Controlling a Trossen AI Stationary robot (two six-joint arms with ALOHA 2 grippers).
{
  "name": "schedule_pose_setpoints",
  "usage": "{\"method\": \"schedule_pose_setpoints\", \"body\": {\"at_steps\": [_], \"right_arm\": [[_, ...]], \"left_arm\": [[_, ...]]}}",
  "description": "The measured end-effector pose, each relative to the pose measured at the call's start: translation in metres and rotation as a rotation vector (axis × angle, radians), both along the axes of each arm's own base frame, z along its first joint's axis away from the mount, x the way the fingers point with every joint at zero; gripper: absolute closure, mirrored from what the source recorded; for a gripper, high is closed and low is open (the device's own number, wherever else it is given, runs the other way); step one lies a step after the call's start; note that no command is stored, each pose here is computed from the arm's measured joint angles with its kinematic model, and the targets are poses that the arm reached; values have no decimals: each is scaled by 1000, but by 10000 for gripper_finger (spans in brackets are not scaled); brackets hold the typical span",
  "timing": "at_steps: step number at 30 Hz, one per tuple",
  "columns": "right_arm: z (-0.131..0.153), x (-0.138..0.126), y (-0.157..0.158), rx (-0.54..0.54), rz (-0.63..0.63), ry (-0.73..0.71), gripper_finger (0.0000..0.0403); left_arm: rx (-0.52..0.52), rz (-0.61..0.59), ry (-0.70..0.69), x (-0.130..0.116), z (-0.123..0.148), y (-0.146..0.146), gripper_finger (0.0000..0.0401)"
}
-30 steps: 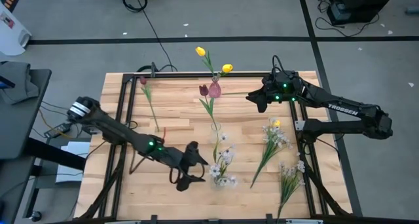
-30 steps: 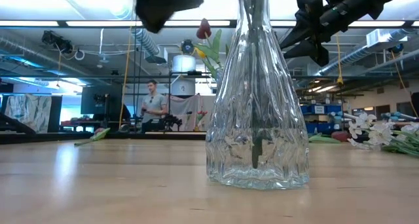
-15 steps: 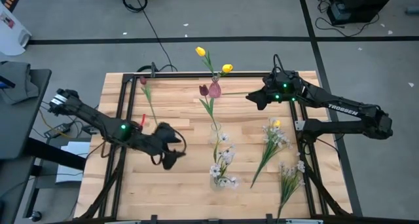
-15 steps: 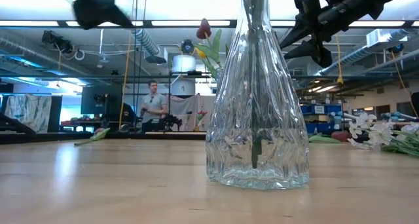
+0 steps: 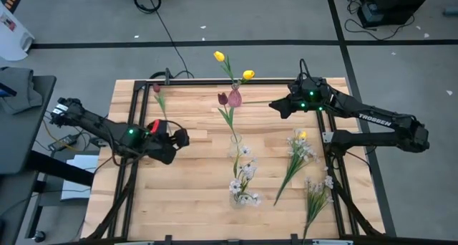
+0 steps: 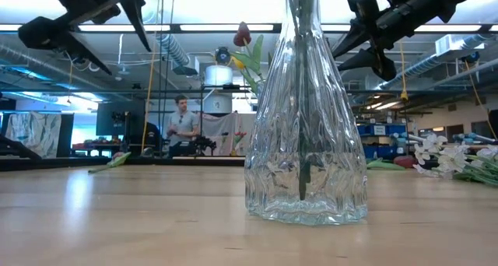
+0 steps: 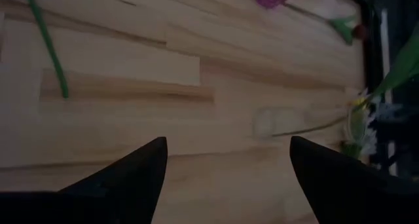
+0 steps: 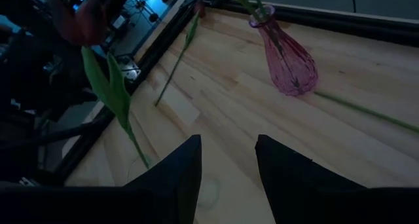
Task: Sort flowers into vase by color
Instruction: Put the bottom white flowers into the bottom transparent vase
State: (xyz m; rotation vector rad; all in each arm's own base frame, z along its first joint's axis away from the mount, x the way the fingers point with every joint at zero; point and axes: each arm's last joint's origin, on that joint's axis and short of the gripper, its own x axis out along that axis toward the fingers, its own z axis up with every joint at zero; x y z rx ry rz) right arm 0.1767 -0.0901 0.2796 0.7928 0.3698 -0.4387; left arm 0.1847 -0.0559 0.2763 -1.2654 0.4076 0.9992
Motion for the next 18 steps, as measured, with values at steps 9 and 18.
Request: {"method": "schedule_pose_setpoints", "body": {"at_steps": [9, 18], "right_arm": [[0, 0, 0, -7, 5, 2, 245], [0, 0, 0, -9, 6, 2, 245]], "left_arm": [[-25, -39, 3, 2, 0, -2, 76], [-23, -39, 4, 2, 0, -2, 76]]}}
